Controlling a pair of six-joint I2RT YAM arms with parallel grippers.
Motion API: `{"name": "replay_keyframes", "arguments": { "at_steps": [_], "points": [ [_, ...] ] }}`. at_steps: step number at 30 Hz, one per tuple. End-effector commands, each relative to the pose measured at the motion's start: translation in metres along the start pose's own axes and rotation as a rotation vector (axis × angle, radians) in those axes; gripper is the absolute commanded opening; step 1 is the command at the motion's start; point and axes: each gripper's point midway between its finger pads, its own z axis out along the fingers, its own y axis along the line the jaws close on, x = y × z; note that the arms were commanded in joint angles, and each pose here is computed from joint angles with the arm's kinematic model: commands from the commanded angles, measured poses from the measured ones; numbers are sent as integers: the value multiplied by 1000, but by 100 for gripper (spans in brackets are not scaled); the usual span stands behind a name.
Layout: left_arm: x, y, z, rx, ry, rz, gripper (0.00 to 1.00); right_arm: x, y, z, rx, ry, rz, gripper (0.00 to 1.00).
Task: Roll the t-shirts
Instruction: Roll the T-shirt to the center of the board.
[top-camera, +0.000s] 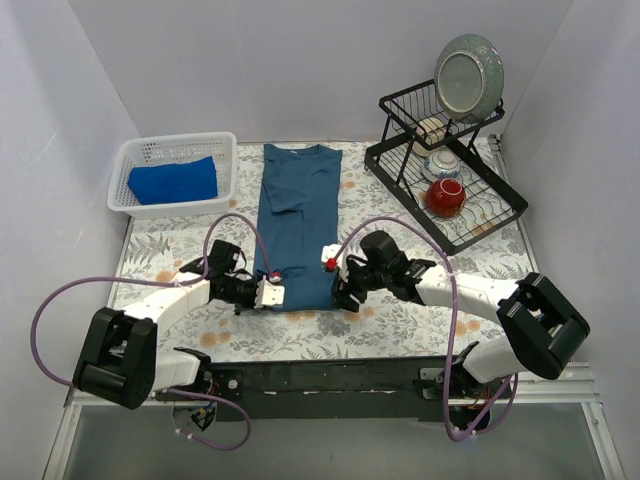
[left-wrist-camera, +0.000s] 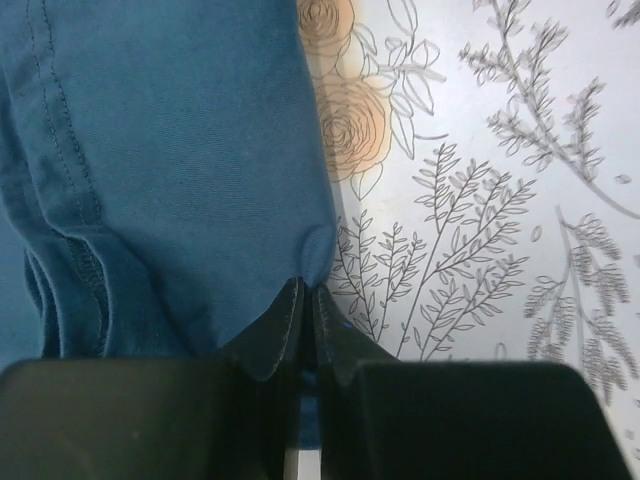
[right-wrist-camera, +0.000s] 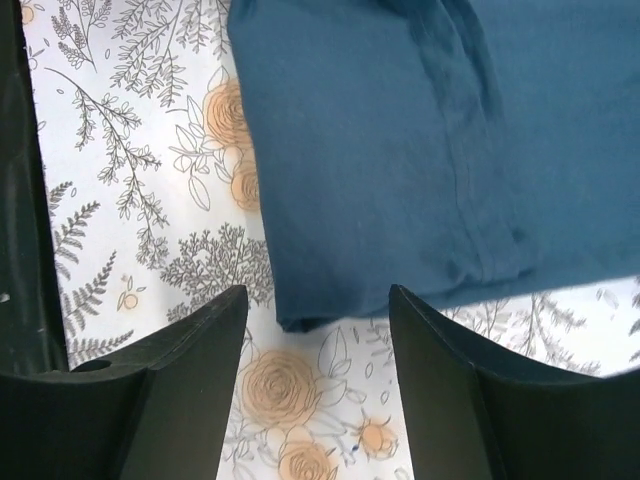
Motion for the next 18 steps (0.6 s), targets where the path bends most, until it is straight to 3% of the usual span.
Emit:
{"name": "replay_keyframes", "arguments": {
  "at_steps": [1, 8, 18],
  "points": [
    [-35, -13, -10, 153, -110, -206, 0, -29, -6, 4, 57, -99, -226, 68],
    [-58, 3, -17, 128, -179, -238, 0, -39, 24, 19, 10, -141, -334, 76],
    [-76, 18, -27, 125, -246, -308, 0, -22, 21, 36, 45, -109, -374, 77]
  ]
}}
